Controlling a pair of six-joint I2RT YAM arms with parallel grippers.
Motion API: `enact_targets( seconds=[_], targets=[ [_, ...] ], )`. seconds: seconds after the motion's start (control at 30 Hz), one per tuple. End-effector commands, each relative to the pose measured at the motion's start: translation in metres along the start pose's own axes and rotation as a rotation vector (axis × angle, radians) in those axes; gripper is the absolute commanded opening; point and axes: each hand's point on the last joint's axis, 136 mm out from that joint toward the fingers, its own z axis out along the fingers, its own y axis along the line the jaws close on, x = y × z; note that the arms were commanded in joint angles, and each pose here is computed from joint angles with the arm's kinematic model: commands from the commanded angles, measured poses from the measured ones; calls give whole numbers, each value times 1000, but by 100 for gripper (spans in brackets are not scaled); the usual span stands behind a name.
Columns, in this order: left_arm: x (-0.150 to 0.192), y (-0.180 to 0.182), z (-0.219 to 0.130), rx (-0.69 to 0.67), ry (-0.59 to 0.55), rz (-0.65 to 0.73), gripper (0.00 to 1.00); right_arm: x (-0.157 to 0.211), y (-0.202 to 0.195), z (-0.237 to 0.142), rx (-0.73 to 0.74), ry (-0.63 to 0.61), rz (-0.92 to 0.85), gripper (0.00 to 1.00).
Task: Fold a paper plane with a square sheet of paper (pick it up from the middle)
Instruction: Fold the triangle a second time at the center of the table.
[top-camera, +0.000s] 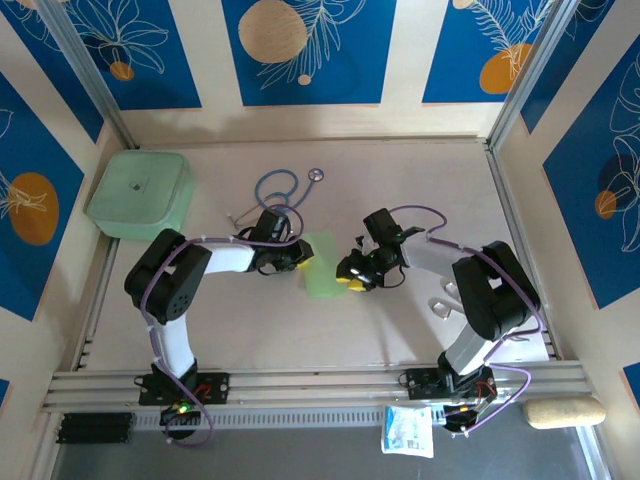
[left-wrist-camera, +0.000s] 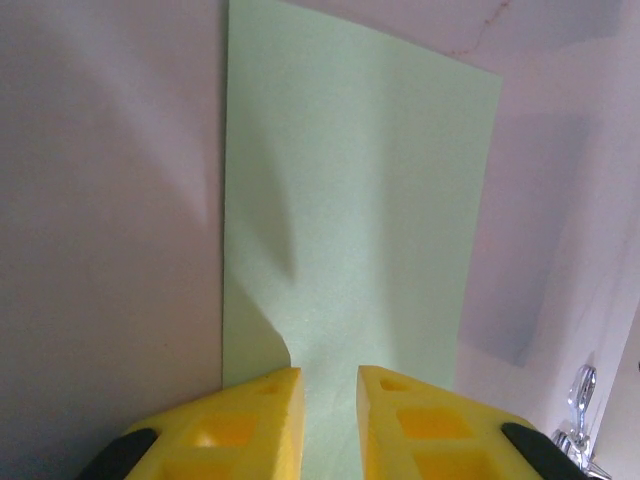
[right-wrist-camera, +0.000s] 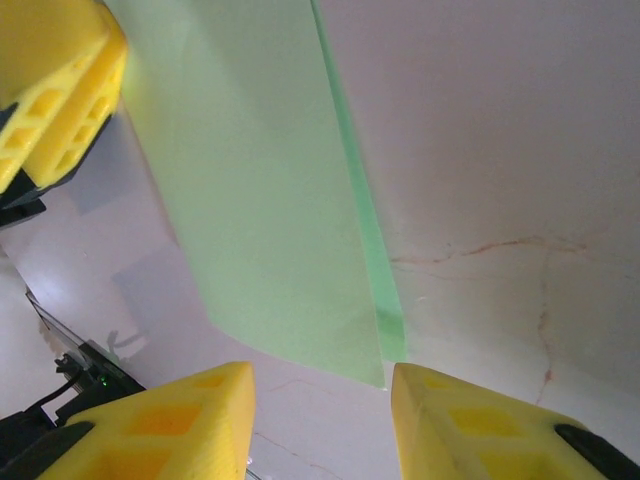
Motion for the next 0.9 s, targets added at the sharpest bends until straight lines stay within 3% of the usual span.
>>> enact_targets(
  seconds=[0.0,0.47,0.87],
  targets=[
    [22,44,12,-132,57,-51,22,10,-3,7,-11,58,6,41],
    [23,43,11,-130,58,-53,22,13,2,15,-46,103,-10,40],
    [23,43,11,-127,62,-55,22,7,9,10,-100,72,-17,32]
  ],
)
